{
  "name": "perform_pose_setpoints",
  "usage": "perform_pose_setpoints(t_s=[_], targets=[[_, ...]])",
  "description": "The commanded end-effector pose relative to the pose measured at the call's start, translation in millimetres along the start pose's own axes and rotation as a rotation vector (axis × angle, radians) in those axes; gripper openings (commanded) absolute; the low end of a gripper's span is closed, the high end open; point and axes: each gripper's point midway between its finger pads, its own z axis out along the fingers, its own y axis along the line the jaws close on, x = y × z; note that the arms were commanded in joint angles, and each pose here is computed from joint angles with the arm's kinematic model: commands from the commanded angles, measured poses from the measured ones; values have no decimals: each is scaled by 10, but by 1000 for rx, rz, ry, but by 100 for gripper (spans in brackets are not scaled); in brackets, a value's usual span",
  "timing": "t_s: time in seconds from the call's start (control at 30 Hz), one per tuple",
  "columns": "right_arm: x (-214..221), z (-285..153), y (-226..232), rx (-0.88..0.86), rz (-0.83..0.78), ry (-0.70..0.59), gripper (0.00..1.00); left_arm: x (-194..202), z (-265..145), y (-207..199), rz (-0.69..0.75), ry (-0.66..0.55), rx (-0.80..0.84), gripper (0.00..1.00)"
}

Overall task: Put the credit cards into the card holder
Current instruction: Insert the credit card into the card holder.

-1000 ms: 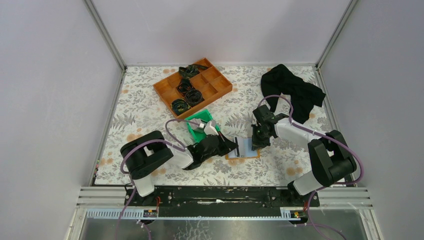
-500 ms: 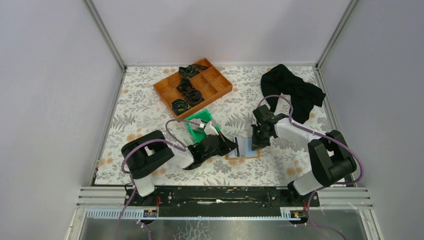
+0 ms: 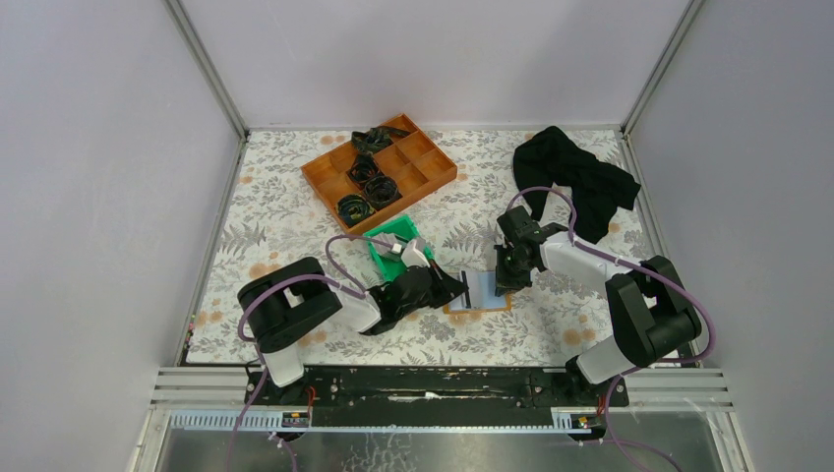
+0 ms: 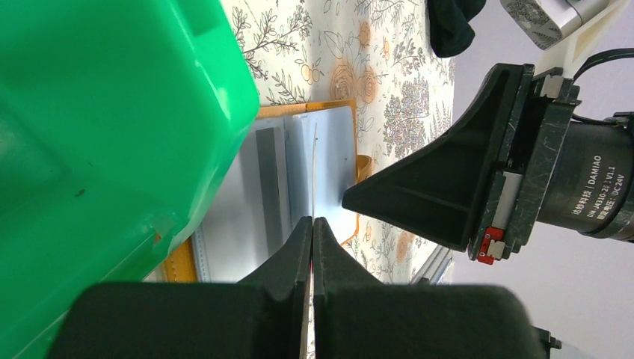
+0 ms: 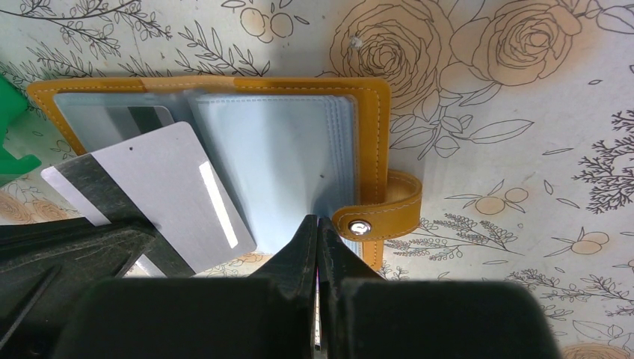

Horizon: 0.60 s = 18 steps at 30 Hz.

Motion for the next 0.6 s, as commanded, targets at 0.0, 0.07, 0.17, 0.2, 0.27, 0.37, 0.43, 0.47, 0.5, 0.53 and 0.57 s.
perform_pose_setpoints(t_s=[0.0, 0.07, 0.17, 0.2, 0.27, 0.37, 0.43, 0.47, 0.5, 0.53, 0.57], targets=[[-65, -21, -2, 4, -3, -25, 0, -28, -43, -20, 26, -21, 5, 0], [-64, -18, 2, 2, -3, -24, 0, -21, -40, -3, 28, -18, 1, 0], [-65, -14, 5, 2, -2, -23, 0, 4, -29, 13, 31, -8, -2, 0], [-64, -14, 7, 1, -2, -23, 0, 8, -29, 20, 33, -8, -4, 0], [-68, -12, 7, 2, -2, -23, 0, 7, -27, 33, 38, -9, -9, 0], [-73, -11, 7, 2, -2, -23, 0, 6, -31, 50, 52, -9, -16, 0], [-79, -10, 9, 3, -4, -25, 0, 1, -35, 62, 56, -12, -21, 0], [-75, -6, 6, 5, -4, -22, 0, 1, -36, 60, 56, -12, -21, 0], [-75, -4, 5, 4, -2, -21, 0, 0, -33, 59, 58, -12, -20, 0], [-72, 1, 5, 5, -3, -19, 0, 3, -28, 67, 59, -11, -23, 0], [-72, 4, 5, 5, -1, -19, 0, 14, -25, 75, 61, -7, -24, 0]])
